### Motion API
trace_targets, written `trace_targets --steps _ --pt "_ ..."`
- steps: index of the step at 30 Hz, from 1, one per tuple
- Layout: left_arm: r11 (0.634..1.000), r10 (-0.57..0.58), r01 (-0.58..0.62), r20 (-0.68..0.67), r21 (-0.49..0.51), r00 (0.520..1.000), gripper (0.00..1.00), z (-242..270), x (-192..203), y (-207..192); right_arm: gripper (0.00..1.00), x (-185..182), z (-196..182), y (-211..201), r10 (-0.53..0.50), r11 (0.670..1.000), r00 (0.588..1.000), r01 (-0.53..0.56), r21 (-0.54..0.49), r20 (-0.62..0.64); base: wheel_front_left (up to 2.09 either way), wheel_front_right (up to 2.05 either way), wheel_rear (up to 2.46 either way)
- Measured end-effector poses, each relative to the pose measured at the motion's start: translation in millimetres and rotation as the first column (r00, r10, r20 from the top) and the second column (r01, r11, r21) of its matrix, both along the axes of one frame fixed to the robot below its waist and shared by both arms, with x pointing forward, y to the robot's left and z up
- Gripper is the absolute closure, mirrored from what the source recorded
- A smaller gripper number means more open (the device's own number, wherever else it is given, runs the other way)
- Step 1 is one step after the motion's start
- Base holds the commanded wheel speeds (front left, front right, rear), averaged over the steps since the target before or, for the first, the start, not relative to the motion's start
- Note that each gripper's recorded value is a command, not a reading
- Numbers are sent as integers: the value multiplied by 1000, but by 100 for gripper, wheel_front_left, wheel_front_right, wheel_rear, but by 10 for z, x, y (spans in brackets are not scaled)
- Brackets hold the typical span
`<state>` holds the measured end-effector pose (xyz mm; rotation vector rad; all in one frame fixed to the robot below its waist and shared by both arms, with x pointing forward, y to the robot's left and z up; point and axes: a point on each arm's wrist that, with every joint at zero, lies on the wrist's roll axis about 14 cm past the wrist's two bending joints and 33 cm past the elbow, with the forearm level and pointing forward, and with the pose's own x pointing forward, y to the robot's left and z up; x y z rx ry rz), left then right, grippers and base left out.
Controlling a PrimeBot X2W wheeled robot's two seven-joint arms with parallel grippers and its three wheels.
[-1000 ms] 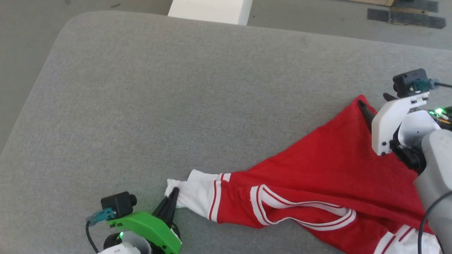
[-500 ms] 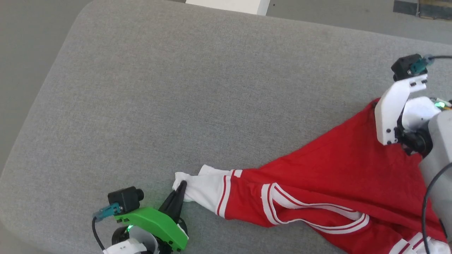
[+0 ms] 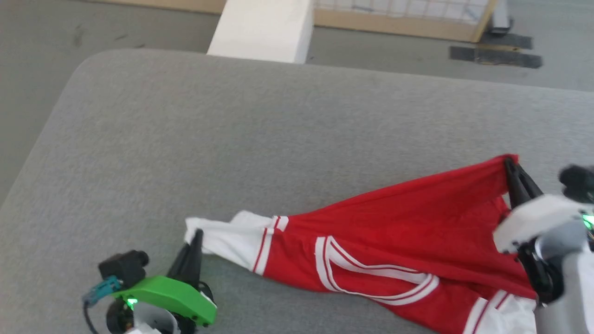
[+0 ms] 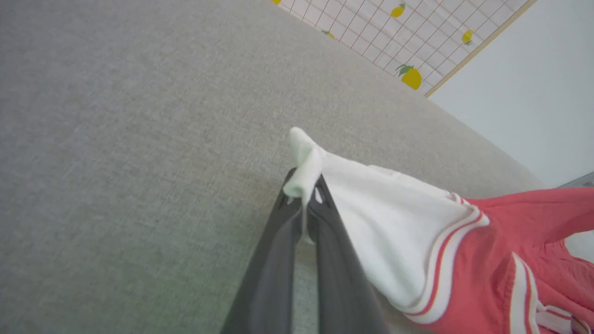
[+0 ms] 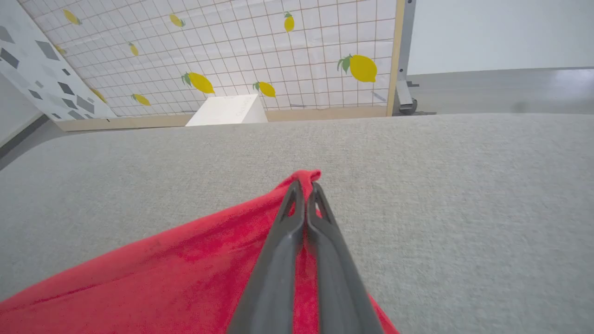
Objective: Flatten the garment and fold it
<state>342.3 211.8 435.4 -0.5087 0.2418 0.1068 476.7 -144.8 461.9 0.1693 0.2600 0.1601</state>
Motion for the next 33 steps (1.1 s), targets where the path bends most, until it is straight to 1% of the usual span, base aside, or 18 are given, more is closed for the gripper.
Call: trace_targets --steps 5,8,12,15,17,21,23,25,26,29,33 --pt "995 -77 66 168 72 983 100 501 221 -104 100 -242 432 -368 -93 995 989 94 -10 114 0 0 0" --pt "988 -138 112 286 108 948 100 908 388 -212 100 -324 774 -517 -113 992 977 122 -40 181 0 0 0" --pt "964 -256 197 440 177 861 100 1552 602 -441 100 -393 1242 -693 -102 982 961 138 -130 255 0 0 0" --pt "935 -349 252 527 248 775 100 2027 714 -617 100 -369 1650 -784 -77 967 946 149 -208 316 0 0 0" --pt "919 -392 274 589 283 707 100 2381 773 -725 100 -341 1917 -827 -60 954 935 157 -255 348 0 0 0" --pt "896 -442 314 672 313 594 100 2916 861 -891 100 -242 2288 -889 -39 932 923 171 -319 383 0 0 0" --pt "889 -455 323 698 324 552 100 3115 922 -922 100 -151 2411 -905 -35 928 921 174 -329 389 0 0 0" --pt "890 -450 329 728 316 517 100 3290 1000 -932 100 -43 2507 -910 -28 923 919 176 -344 394 0 0 0" --pt "890 -447 337 740 309 502 100 3369 1051 -933 100 19 2558 -917 -27 919 918 179 -351 396 0 0 0" --pt "893 -432 346 760 287 486 100 3541 1250 -908 100 217 2667 -938 -30 911 916 189 -366 399 0 0 0" --pt "903 -416 323 761 283 497 100 3679 1612 -819 100 545 2721 -941 -36 903 921 196 -382 388 0 0 0"
